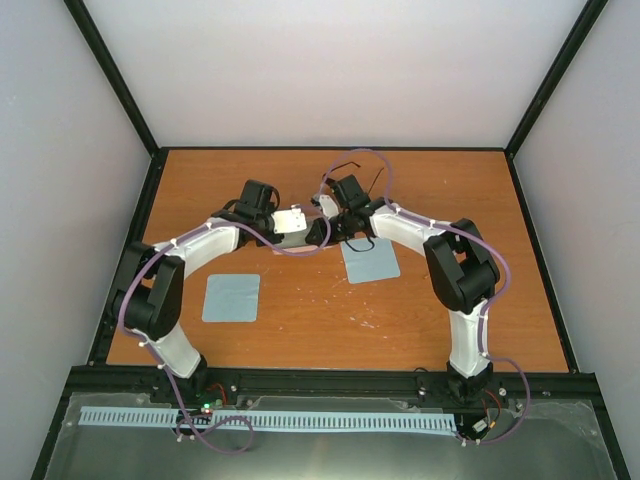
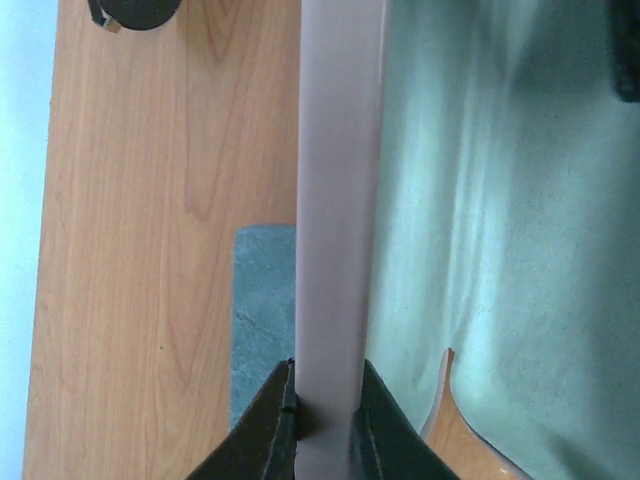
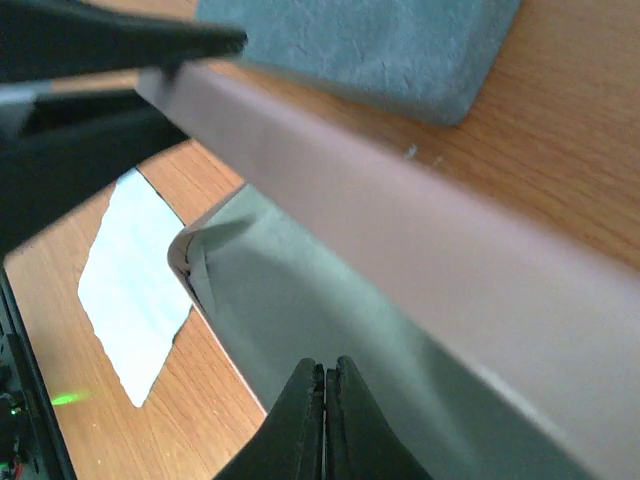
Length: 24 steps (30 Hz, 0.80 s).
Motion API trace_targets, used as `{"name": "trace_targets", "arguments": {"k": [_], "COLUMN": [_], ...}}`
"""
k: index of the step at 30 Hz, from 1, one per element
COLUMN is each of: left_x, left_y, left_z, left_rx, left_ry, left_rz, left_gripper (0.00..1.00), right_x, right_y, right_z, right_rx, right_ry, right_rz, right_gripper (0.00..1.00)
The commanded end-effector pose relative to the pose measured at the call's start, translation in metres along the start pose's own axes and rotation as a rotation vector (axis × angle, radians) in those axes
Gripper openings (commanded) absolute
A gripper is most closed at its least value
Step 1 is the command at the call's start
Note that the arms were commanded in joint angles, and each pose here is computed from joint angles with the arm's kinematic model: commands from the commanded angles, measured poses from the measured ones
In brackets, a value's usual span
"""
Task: Organize the sunglasses
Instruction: Open the sunglasses case at the center of the board.
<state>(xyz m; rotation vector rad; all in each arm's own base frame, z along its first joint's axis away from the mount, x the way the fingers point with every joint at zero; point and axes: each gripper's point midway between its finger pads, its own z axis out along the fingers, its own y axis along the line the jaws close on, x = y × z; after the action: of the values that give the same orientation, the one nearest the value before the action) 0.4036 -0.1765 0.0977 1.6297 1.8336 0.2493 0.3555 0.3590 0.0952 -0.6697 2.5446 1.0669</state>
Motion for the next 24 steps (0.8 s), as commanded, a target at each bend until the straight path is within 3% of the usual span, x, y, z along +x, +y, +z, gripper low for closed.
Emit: {"name": "trace_targets", "arguments": {"k": [1,16,19,24], "left_x": [-0.03,-0.036,-0.035,-0.034], "left_y": [0.039,0.041,0.036,0.028], "left_z": [-0.009,-0.012,-0.012,-0.011], "left_rx": [-0.078,-0.061,-0.056,-0.05], "left_ry": [-0.081,-0.095,-0.093,-0.084], "left_rz": [-0.049,-0.039,-0.04,-0.044], "left_gripper": [0.0,0.03,0.16,0.55], "right_x": [0.019,0.071,0.078,0.085], "right_y": [-0.005,-0.04,-0.042,-0.045], "right_z": [0.007,0.046,0.047,0.048], "right_rx": [0.008,0.024,0.027,0.034], "right_ry": [0.037,0.176,0.185,0.201], "right_rz": [0.018,0.084,0.085,0.078], "right_gripper": [0.03,0.03,0.03,0.03]}}
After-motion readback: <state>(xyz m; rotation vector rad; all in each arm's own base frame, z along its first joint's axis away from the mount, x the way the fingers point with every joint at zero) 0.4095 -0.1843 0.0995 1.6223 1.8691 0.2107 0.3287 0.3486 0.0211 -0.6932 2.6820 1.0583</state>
